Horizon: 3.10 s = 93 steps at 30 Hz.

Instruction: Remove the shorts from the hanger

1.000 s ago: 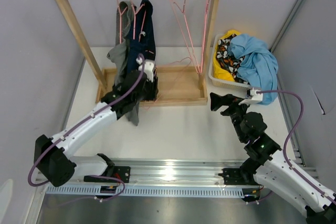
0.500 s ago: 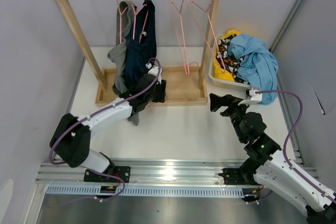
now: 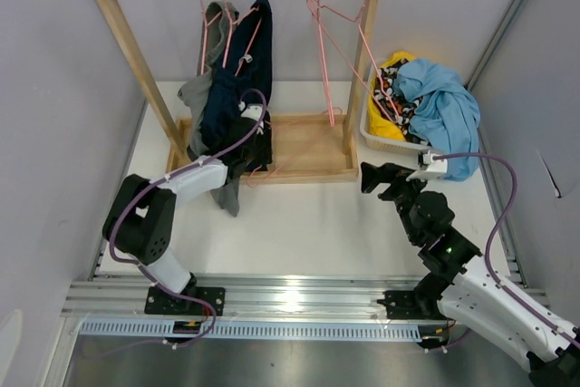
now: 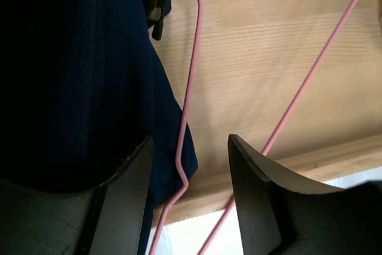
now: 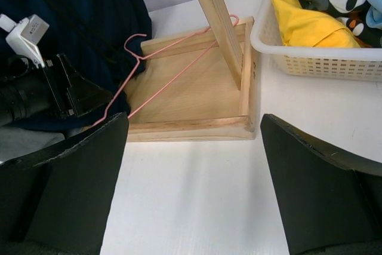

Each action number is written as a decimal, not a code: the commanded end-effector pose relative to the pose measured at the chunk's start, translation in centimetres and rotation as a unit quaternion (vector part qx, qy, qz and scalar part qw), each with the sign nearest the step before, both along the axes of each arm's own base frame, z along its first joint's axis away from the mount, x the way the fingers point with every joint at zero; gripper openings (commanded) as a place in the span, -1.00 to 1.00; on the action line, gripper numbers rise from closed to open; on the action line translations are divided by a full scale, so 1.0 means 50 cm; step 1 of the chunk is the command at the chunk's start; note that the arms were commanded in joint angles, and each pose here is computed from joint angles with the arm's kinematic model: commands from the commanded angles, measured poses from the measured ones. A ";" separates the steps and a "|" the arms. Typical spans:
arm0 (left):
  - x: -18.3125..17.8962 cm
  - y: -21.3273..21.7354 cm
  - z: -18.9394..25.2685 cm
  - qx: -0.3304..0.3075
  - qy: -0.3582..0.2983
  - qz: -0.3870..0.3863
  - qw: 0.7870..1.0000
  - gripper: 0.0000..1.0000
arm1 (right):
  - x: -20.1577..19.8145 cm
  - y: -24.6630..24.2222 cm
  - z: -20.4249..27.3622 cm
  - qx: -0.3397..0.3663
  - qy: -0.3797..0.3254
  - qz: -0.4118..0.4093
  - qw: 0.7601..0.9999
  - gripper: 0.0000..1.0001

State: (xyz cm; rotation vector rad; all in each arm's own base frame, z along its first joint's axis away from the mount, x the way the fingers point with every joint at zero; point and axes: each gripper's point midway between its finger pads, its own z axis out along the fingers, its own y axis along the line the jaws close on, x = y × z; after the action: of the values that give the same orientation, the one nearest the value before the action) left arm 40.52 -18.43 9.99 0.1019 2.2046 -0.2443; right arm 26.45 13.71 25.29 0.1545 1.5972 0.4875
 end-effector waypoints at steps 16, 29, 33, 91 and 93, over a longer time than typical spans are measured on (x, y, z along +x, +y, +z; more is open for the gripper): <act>0.015 -0.056 -0.056 -0.067 0.028 -0.047 0.996 -0.56 | 0.024 0.013 -0.033 -0.013 0.007 -0.010 1.000 0.99; 0.001 -0.071 -0.032 -0.092 0.028 -0.065 0.993 -1.00 | 0.012 -0.002 -0.025 -0.008 0.004 -0.016 1.000 0.99; -0.029 -0.070 0.074 -0.113 -0.008 -0.076 0.991 -1.00 | 0.007 -0.008 -0.020 -0.004 0.002 -0.018 1.000 0.99; -0.302 -0.110 0.334 0.267 -0.121 -0.101 0.951 -1.00 | -0.039 -0.060 -0.006 0.029 -0.013 -0.035 0.999 0.99; -0.286 -0.081 0.404 0.290 -0.154 -0.049 0.943 -1.00 | -0.039 -0.057 -0.010 0.031 -0.012 -0.033 0.999 0.99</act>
State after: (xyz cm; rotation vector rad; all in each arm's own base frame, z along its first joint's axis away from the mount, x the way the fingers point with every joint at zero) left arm 24.53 -24.78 24.25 0.7270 2.0264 0.1897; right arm 24.43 11.18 25.08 0.2335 1.5552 0.5044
